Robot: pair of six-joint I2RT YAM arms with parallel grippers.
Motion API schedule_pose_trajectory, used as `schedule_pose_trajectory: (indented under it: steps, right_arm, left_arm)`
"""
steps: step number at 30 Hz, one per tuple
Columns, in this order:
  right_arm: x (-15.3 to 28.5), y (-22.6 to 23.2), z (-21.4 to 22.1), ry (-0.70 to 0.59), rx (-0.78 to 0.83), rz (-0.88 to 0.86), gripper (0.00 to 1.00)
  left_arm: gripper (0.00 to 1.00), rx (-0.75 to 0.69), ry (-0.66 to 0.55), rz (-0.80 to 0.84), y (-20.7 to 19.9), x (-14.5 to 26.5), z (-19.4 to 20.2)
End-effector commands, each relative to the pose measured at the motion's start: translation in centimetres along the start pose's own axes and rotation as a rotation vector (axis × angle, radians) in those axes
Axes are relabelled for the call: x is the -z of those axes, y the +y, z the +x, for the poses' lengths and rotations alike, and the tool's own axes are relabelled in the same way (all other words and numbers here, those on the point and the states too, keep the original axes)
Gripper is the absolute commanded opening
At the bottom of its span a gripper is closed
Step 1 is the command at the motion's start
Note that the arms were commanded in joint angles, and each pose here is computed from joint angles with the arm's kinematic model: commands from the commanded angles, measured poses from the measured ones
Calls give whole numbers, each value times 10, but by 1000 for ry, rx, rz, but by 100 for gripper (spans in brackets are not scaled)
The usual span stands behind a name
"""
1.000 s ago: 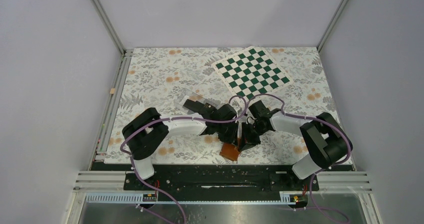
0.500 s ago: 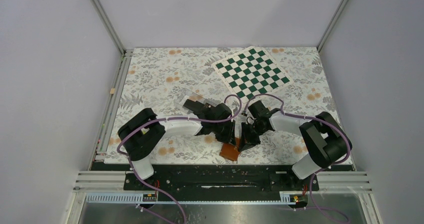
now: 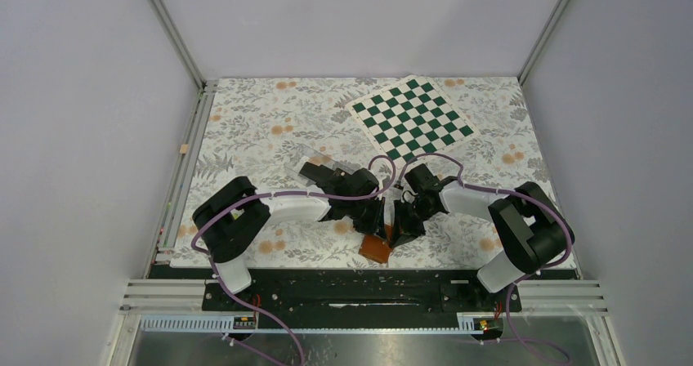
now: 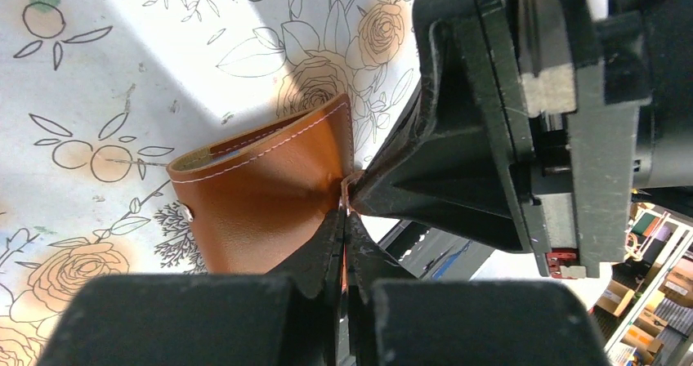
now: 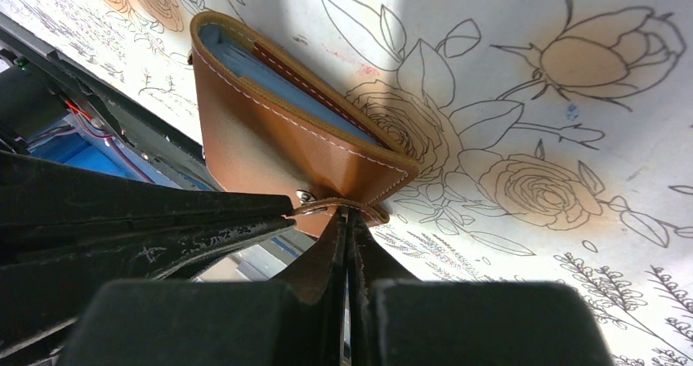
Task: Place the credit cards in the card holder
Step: Close the card holder at the center of the board.
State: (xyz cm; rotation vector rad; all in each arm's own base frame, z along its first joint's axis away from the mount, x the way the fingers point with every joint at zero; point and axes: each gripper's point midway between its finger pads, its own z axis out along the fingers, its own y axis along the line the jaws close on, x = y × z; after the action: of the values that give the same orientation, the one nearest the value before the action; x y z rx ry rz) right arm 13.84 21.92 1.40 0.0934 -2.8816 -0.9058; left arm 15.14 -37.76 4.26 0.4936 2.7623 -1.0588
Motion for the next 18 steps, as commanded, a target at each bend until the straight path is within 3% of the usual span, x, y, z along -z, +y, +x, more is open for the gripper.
schedule_pose_trajectory:
  steps: [1,6,9,11,15,18]
  right_arm:
    - [-1,-4,-5,-26,28,52,0]
    - [5,3,-9,-43,41,41,0]
    - [6,5,-11,-46,45,39,0]
    - [7,6,-11,-44,45,39,0]
    - [6,5,-11,-43,45,40,0]
    - [5,5,-10,-40,45,42,0]
  left_arm:
    - [0,-23,-11,52,-10,0,-6]
    - [1,-25,-4,36,-8,0,-5]
    - [13,-27,-3,32,-9,0,-7]
    - [14,-28,2,32,-9,-1,-7]
    - [11,-27,9,31,-9,-2,-6]
    - [1,-26,13,31,-8,-3,-5]
